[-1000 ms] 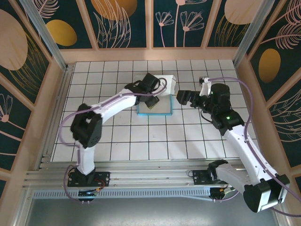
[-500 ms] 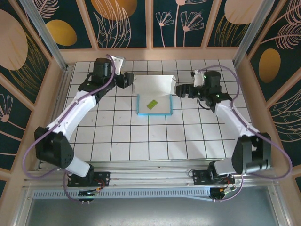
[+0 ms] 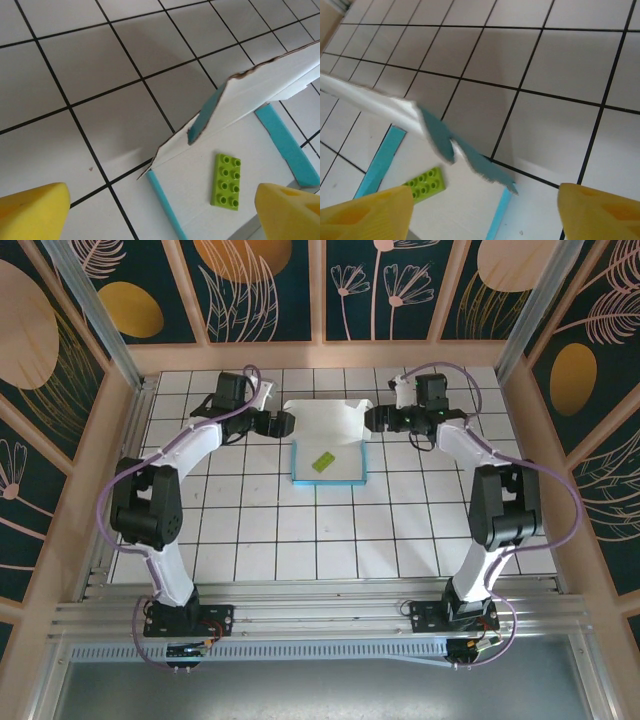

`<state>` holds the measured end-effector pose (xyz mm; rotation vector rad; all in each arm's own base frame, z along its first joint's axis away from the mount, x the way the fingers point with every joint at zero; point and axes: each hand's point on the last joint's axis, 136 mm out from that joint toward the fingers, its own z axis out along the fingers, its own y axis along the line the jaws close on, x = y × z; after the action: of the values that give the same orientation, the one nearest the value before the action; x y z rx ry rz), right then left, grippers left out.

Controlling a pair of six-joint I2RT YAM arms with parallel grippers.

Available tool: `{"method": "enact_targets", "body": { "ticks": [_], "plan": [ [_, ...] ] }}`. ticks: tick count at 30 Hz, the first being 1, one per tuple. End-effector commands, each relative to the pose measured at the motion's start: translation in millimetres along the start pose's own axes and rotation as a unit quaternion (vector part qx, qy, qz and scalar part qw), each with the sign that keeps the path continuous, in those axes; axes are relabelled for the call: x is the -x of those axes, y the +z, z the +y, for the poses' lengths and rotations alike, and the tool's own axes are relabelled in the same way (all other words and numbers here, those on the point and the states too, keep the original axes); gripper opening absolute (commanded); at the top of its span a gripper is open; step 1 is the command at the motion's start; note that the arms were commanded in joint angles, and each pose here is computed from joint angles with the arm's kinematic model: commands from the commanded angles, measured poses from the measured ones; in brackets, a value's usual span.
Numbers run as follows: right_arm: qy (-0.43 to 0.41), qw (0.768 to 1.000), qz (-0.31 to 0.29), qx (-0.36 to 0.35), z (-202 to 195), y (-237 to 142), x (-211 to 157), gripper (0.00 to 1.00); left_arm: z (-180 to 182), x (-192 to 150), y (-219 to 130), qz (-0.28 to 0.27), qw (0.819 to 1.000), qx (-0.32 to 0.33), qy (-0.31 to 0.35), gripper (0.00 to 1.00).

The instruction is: Fold the paper box

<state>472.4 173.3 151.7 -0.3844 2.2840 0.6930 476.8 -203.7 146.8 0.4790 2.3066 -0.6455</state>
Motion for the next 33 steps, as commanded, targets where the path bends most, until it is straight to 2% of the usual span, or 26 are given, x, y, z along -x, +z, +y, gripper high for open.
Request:
{"method": "enact_targets", "body": {
  "ticks": [1,7,12,16,18,23,30,32,33],
  "plan": [
    [-0.001,1.0,-0.002,0.015,1.3,5.1,8.5,0.62,-9.1,13.3,-0.6,-0.009,0.999,-0.027,0.025,0.92],
    [0.0,1.0,-0.003,0.027,2.2,13.0,10.0,0.49,-6.7,9.3,7.2,0.003,0.999,-0.031,0.017,0.81],
    [-0.002,0.999,0.002,0.036,4.7,17.9,10.4,0.45,-6.4,7.6,10.5,0.005,0.999,-0.035,0.014,0.74],
    [0.006,0.999,0.006,0.037,4.3,21.3,9.2,0.37,-5.3,6.5,16.1,0.012,0.999,-0.039,0.008,0.69],
    [0.015,0.999,0.006,0.033,3.3,22.2,9.2,0.32,-4.0,4.4,18.7,0.015,0.999,-0.04,0.004,0.59],
    [0.029,0.999,0.012,0.031,2.4,24.2,4.3,0.31,-5.3,0.2,24.0,0.021,0.999,-0.05,-0.004,0.42],
    [0.032,0.999,0.012,0.017,5.8,24.8,2.3,0.24,-9.2,-3.6,26.5,0.021,0.997,-0.065,-0.023,0.27],
    [0.03,0.999,0.01,0.017,8.5,24.7,0.7,0.24,-5.9,-6.2,27.0,0.022,0.998,-0.056,-0.024,0.27],
    [0.029,0.999,0.008,0.016,8.7,24.4,0.2,0.24,-3.5,-7.1,26.4,0.022,0.998,-0.048,-0.023,0.33]
  ]
}}
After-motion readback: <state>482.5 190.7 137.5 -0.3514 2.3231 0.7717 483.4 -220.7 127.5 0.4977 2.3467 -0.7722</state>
